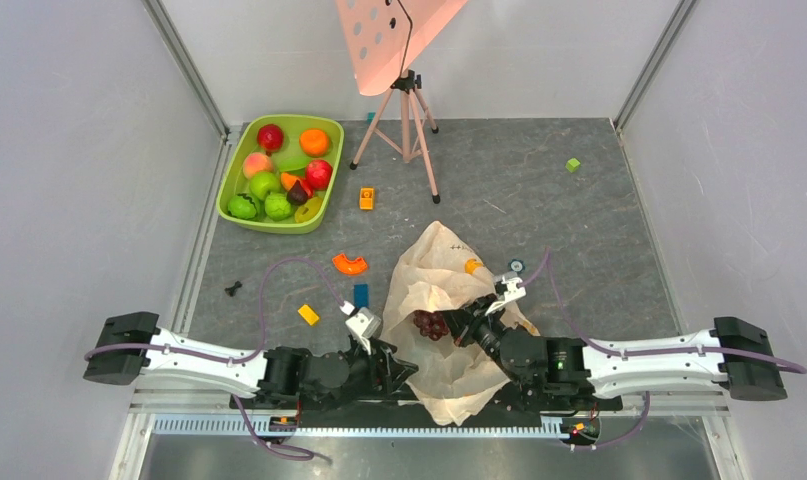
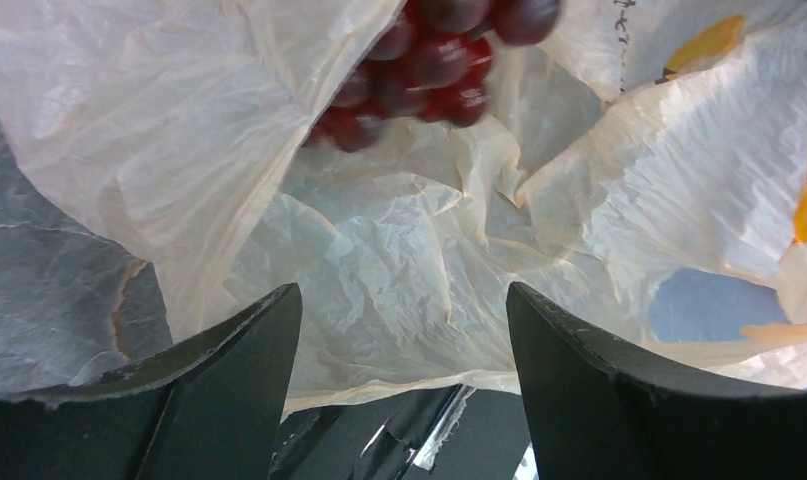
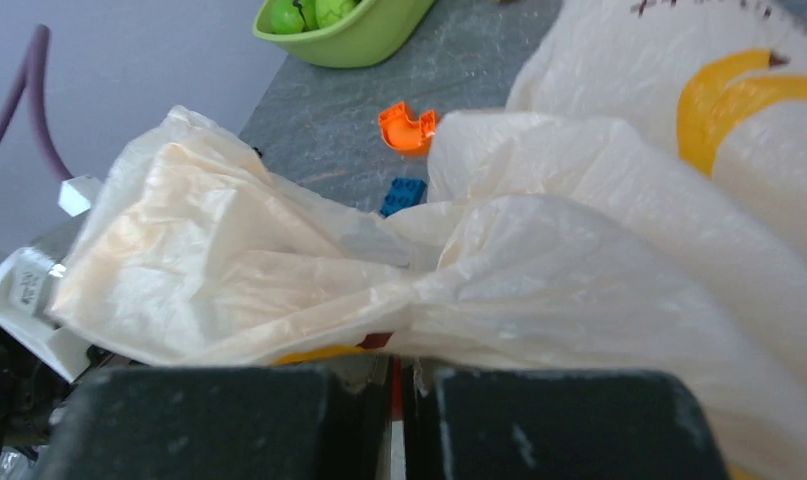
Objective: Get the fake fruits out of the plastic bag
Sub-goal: Take out the fake fruit from the plastic bag.
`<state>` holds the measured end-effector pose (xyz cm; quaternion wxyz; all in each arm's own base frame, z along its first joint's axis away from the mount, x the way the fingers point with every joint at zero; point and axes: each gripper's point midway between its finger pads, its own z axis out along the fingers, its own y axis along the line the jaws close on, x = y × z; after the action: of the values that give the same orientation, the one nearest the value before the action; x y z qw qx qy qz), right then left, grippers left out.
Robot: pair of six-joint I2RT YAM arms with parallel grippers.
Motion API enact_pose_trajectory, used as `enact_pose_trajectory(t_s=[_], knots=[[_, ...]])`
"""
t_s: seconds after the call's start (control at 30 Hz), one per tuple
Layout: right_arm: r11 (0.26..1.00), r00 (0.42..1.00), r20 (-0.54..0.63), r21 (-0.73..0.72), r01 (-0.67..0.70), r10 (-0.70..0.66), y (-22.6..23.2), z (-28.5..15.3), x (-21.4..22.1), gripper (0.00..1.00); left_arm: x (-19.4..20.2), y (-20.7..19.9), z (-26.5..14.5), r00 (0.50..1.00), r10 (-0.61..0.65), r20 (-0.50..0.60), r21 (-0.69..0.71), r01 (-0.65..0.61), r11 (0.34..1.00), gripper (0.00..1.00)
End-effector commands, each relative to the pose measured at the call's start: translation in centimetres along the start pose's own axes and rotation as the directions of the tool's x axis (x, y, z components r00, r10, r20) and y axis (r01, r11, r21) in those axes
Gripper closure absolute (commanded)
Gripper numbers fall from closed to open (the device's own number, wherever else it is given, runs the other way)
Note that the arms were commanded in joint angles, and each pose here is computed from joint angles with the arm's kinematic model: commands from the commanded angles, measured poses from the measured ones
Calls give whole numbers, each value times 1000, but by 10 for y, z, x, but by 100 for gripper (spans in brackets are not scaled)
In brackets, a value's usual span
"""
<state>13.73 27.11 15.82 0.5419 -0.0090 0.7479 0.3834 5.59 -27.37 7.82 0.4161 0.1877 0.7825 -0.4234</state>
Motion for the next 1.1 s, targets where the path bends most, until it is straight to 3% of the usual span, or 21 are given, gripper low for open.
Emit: enact_pose_trajectory(t_s=[0.0,0.27,0.7,1.07], knots=[[996,995,77,-51,71,-67,29,-4,-47,100,-6,21,-5,999,0,44,-82,3,997,18],[955,982,69,-228,189,-177,83,-19,-85,100,-9,27,-7,998,-4,62,-106,11,994,18],[849,965,99,-458,263,-245,141,-53,-132,100,-13,27,-7,997,-3,76,-119,12,993,17],[646,919,95,-683,341,-384,188,-87,-134,100,-18,24,-7,996,-2,86,-117,12,993,14]])
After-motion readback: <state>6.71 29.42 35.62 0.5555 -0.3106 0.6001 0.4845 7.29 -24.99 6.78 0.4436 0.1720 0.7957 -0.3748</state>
